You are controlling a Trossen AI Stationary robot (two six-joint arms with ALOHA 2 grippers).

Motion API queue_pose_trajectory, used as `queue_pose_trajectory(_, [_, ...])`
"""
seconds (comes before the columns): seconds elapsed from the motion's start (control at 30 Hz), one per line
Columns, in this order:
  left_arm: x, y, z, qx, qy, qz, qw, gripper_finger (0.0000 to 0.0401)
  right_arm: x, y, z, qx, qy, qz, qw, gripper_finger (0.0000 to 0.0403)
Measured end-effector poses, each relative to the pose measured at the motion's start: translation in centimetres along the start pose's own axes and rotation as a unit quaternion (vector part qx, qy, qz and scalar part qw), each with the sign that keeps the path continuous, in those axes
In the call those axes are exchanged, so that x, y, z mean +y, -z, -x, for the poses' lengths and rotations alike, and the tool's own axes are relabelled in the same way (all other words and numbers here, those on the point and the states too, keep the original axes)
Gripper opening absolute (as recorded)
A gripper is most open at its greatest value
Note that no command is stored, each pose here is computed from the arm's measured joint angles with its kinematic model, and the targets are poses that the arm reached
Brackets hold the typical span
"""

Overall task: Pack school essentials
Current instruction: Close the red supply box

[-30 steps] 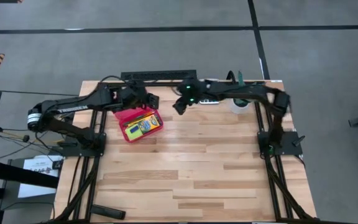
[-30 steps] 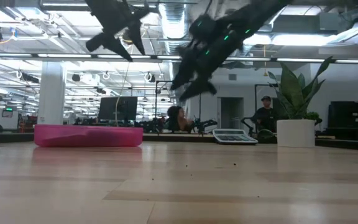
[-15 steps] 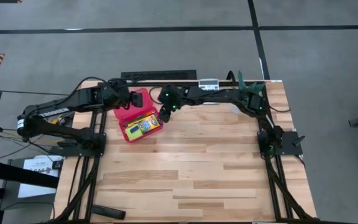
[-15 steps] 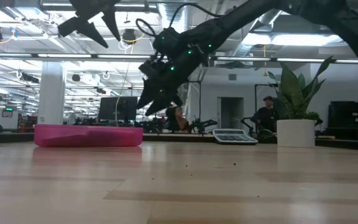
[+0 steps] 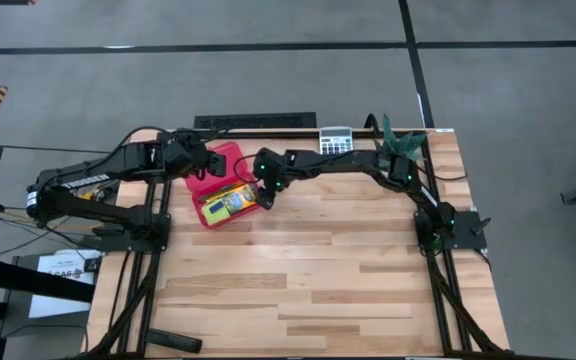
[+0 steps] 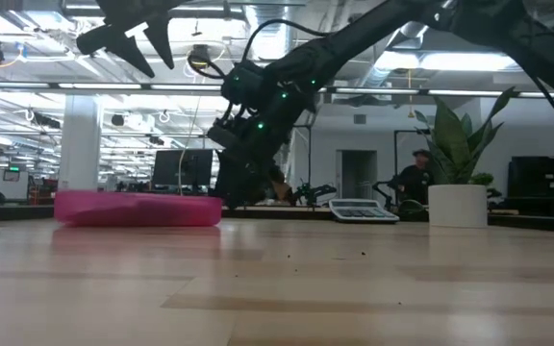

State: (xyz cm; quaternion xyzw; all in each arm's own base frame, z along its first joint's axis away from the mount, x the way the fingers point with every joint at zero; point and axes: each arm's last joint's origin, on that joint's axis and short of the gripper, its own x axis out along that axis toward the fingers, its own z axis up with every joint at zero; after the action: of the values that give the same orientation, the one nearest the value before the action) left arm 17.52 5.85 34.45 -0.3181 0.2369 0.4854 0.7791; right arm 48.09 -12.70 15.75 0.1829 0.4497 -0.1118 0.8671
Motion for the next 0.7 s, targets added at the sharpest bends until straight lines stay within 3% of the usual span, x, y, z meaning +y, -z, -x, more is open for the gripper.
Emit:
queue_pose_trajectory(0.3, [0.2,0.3,-0.2,0.005,-0.008,-0.009,1.000,0.0187,2.4,2.1,0.4,0.088,0.004,0.014,0.996,0.0219])
queue_pose_trajectory(0.53, [0.2,0.4,-0.4,0.005,-0.009,-0.008,1.000,0.0187,3.8,4.3,1.1,0.192,0.006,0.030,0.981,0.0217])
queue_pose_trajectory(0.7, [0.8,2.4,-2.5,0.031,-0.029,-0.013,0.999,0.0187,4.3,4.5,1.6,0.199,-0.017,0.038,0.979,0.0218])
